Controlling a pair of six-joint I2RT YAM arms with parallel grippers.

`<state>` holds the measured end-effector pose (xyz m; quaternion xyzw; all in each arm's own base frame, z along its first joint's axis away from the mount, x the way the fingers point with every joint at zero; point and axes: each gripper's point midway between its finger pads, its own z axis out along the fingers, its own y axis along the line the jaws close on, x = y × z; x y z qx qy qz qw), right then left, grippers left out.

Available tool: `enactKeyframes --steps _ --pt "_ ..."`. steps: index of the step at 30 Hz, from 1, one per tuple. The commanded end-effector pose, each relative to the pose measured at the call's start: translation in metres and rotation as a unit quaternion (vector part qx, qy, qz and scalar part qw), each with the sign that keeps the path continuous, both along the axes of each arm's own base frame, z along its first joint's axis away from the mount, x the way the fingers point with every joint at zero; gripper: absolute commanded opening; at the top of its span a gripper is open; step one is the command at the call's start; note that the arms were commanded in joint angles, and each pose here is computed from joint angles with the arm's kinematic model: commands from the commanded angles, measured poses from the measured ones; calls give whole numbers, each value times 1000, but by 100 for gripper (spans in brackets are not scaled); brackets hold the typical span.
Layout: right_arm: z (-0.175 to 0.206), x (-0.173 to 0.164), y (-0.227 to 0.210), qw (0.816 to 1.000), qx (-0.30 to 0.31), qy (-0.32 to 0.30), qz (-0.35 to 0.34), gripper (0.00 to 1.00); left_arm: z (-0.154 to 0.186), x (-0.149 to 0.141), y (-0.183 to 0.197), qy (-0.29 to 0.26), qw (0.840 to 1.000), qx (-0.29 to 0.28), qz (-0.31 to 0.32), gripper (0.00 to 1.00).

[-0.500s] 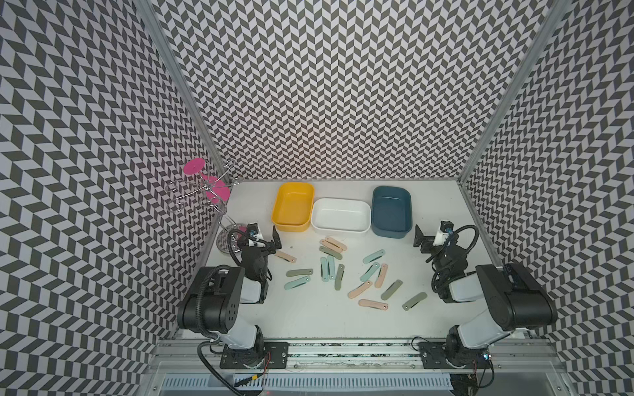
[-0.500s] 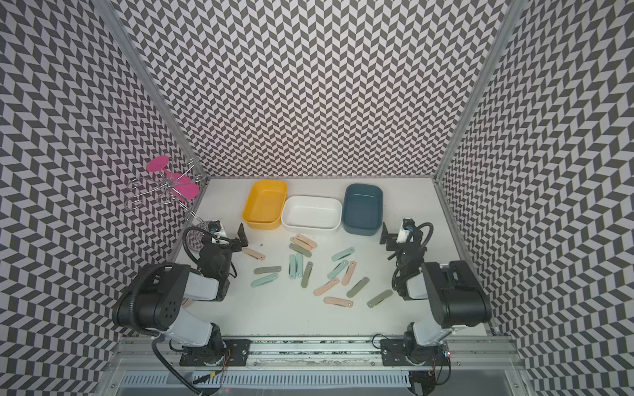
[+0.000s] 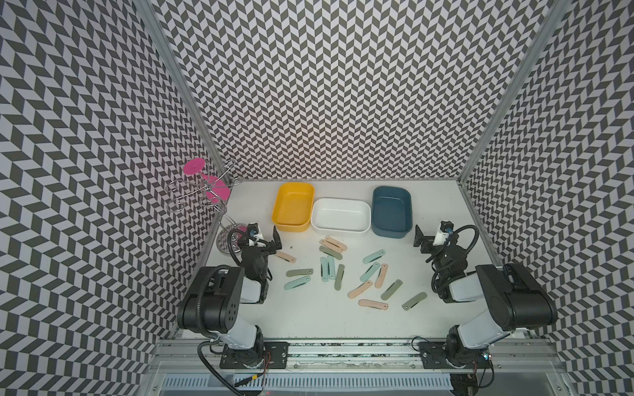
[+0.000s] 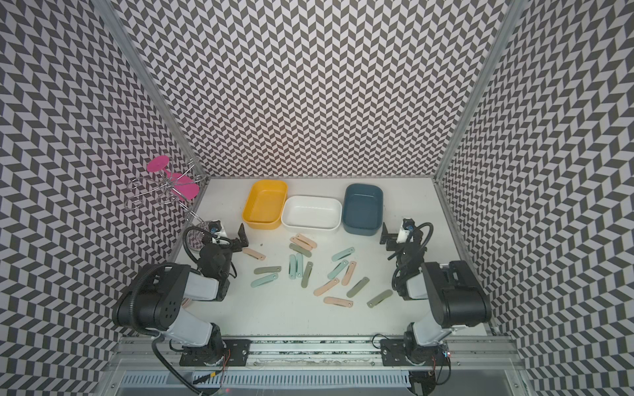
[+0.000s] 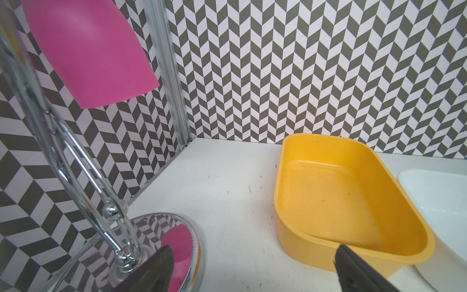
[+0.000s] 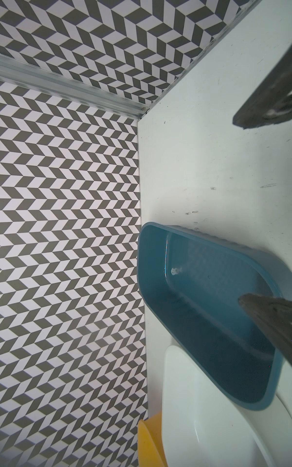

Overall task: Place the fruit knives into the storage box by color
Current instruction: Adjust the storage box at the center of the board.

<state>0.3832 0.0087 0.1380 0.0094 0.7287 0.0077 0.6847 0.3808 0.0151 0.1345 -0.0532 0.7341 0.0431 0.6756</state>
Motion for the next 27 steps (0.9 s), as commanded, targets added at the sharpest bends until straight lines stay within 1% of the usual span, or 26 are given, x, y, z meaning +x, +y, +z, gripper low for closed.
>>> enactKeyframes --steps 1,18,21,25,27 --pt "18 0 0 999 -1 -35 2 100 7 3 1 -9 1000 -4 -1 100" --pt "19 -2 -1 999 2 -38 -1 100 10 0 0 -15 1000 -4 -1 100" --pt "34 -6 -4 998 6 -56 -8 100 17 0 2 -21 1000 -5 4 100" --pt "49 -5 -11 999 11 -43 -31 100 32 -3 13 -24 999 -16 35 100" --pt "58 -3 -15 998 25 -39 -43 100 40 -7 21 -28 998 -27 57 100"
